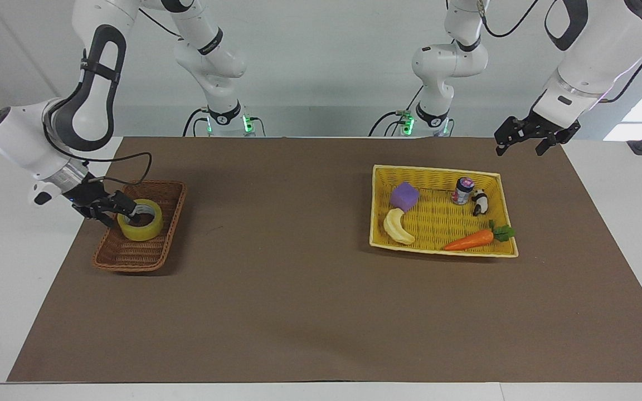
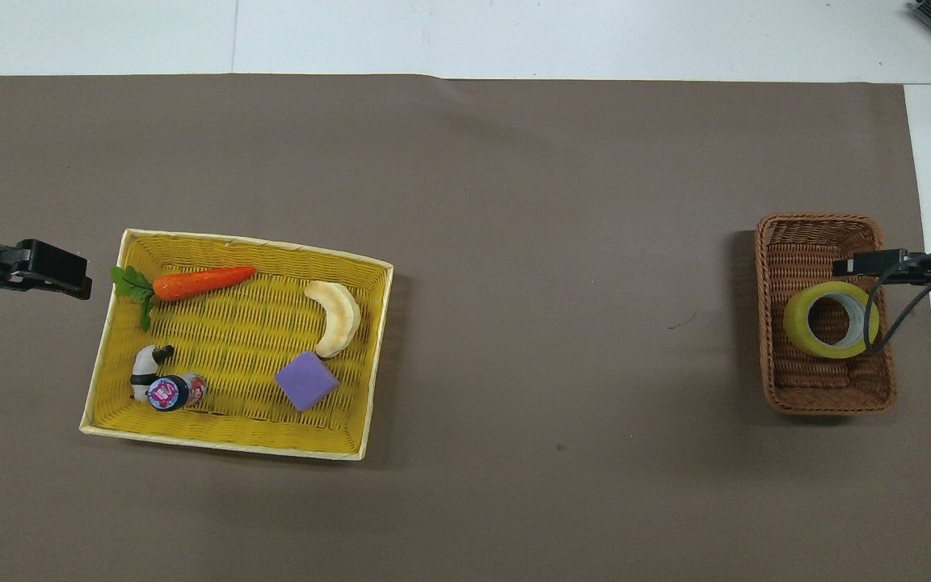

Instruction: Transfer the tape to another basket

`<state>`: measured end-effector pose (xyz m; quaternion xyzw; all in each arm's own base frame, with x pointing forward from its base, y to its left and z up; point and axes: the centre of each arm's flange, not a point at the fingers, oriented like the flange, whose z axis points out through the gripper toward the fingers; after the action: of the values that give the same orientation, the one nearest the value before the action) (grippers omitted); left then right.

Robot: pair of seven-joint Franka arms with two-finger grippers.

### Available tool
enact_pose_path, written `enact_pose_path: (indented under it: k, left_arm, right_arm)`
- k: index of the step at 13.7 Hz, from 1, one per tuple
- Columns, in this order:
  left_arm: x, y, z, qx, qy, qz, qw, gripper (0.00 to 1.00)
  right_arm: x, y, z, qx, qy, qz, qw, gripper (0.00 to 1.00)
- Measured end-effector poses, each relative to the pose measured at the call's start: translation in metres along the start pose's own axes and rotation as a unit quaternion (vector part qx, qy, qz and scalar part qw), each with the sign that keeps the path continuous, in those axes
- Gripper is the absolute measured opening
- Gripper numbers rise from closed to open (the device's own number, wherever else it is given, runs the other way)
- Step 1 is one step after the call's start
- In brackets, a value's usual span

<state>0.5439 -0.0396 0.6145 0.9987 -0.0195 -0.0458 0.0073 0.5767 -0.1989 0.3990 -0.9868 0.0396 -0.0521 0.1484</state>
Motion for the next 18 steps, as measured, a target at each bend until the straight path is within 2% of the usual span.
enact_pose_path:
  k: [4, 7, 10, 13, 18]
  left_arm:
    - [0.0, 0.0, 0.0, 0.0, 0.0, 0.0, 1.0, 1.0]
    - [0.0, 0.0, 0.0, 0.0, 0.0, 0.0, 1.0, 1.0]
    - [0.0, 0.0, 0.0, 0.0, 0.0, 0.0, 1.0, 1.0]
    - [0.0, 0.0, 0.0, 0.0, 0.0, 0.0, 1.0, 1.0]
    - [0.0, 0.0, 0.0, 0.0, 0.0, 0.0, 1.0, 1.0]
  right_arm:
    - [0.025, -0.044, -0.027, -0.059, 0.009, -0.033, 0.998, 1.0]
    - [0.03, -0.091, -0.044, -0.099, 0.013, -0.043, 0.994, 1.0]
    - [0.022, -0.143, -0.066, -0.138, 0.008, -0.041, 0.99, 1.0]
    - [0.001, -0.196, -0.095, -0.149, -0.001, -0.022, 0.989, 1.0]
    - [-0.028, -0.256, -0.181, -0.178, -0.011, -0.014, 0.984, 1.0]
